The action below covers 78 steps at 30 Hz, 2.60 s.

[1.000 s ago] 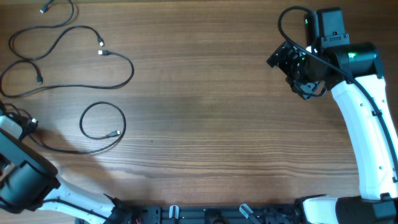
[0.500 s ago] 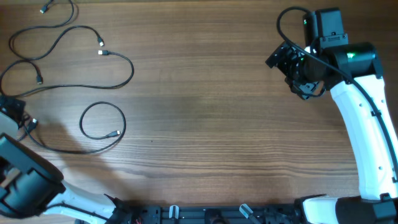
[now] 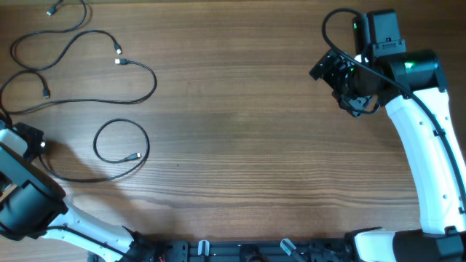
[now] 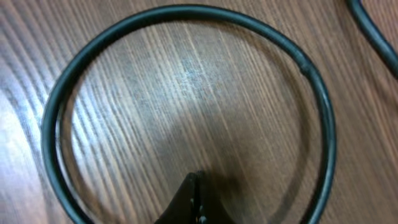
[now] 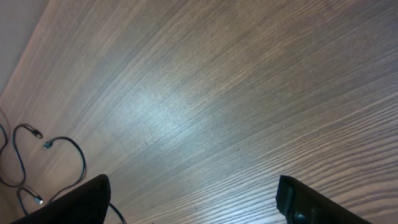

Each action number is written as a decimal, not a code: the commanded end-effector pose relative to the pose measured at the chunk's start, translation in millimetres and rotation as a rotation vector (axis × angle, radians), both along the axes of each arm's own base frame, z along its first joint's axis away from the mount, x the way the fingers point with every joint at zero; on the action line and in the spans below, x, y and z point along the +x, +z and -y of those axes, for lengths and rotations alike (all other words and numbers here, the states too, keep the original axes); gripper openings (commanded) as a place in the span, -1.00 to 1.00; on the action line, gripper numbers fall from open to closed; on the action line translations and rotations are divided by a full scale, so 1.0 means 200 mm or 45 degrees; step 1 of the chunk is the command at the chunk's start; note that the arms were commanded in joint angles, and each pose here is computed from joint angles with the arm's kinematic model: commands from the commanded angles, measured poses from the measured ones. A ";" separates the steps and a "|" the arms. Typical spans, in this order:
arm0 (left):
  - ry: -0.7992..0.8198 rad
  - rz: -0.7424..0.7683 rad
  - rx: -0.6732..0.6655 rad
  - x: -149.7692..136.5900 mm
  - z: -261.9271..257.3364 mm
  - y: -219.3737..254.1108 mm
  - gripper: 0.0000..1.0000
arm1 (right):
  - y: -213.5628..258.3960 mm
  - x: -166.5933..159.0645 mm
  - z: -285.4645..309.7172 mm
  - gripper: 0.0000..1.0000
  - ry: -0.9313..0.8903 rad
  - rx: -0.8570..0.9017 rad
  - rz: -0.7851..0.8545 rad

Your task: Untangle cables

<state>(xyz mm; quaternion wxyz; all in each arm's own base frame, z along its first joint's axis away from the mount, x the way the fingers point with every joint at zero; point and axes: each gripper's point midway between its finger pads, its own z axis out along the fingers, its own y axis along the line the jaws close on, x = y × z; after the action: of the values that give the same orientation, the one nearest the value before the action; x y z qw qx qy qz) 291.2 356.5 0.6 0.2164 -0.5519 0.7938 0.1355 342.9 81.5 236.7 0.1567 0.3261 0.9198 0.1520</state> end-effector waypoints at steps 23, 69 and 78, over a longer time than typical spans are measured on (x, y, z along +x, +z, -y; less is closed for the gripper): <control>-0.766 0.432 -0.830 0.41 1.45 0.65 0.47 | -0.04 0.00 -0.03 0.89 0.077 -0.020 -0.025; -0.828 -0.365 -0.473 0.08 1.64 0.31 0.77 | -0.04 -0.02 -0.06 0.99 0.239 -0.035 -0.005; -0.870 -0.389 -0.525 -0.01 1.73 0.13 0.69 | -0.04 -0.01 -0.06 0.99 0.277 -0.050 0.008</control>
<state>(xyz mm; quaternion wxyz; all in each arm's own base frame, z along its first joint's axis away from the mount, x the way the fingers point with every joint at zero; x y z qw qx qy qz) 299.6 14.7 41.0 0.0310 -0.2688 0.9625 -0.0212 340.2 89.5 237.1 0.1603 0.2329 0.9469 0.1531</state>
